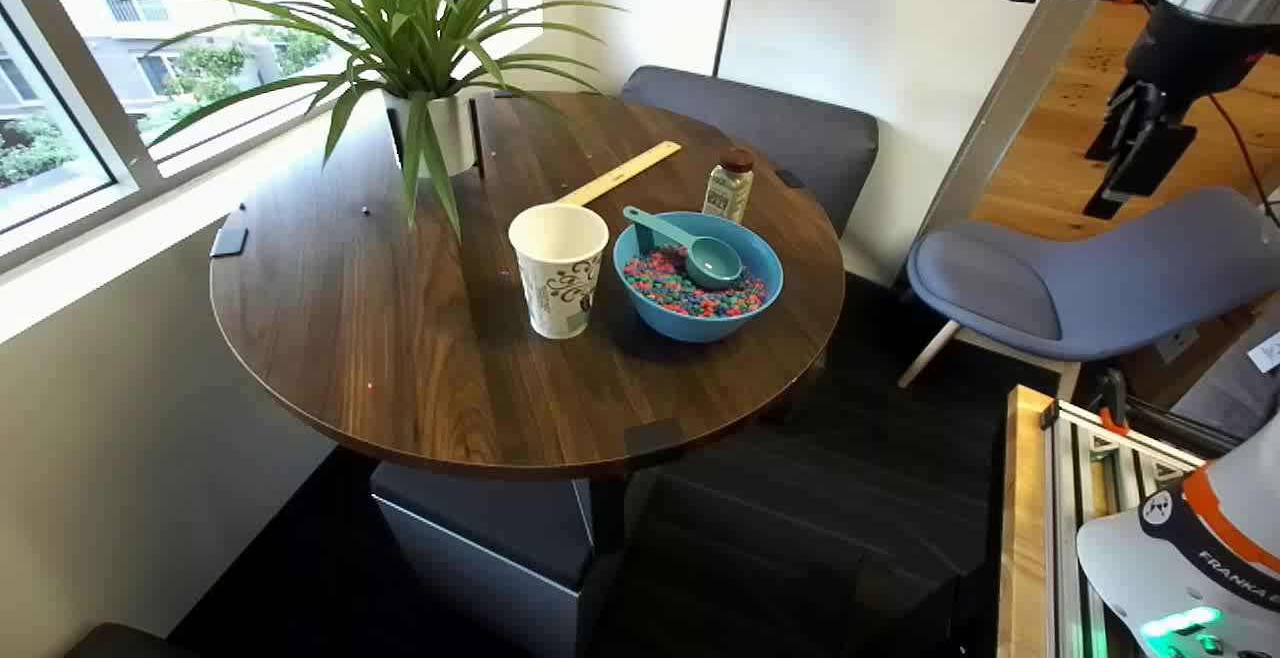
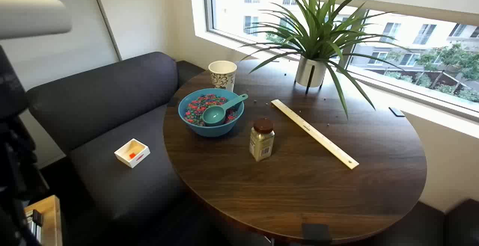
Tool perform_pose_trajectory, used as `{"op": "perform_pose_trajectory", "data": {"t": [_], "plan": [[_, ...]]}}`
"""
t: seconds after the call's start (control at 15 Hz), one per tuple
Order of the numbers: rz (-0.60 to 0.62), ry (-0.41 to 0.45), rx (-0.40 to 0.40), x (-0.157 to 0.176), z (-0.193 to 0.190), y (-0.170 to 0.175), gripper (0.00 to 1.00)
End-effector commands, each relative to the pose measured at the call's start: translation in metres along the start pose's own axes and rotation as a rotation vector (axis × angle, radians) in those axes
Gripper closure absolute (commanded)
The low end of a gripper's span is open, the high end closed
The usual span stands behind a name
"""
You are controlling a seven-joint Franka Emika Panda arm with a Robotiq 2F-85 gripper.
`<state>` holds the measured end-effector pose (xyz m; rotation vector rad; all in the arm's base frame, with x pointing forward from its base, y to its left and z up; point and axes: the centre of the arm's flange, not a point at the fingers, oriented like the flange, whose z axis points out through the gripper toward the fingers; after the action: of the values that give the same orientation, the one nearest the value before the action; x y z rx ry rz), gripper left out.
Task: Move the paper cup to the right
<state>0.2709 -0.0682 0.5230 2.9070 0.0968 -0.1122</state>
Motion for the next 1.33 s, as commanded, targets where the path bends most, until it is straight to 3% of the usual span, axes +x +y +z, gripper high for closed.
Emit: {"op": "perform_pose_trajectory", "data": {"t": [0.0,0.53,0.93,1.27], "plan": [[0.000,0.000,0.000,0.000,0.000,0.000,0.00],[0.014,0.014,0.003,0.004,-0.002,0.001,0.00],[0.101,0.229,0.046,0.062,-0.058,-0.013,0.00],[0.179,0.376,0.152,0.137,-0.103,-0.028,0.00]]}}
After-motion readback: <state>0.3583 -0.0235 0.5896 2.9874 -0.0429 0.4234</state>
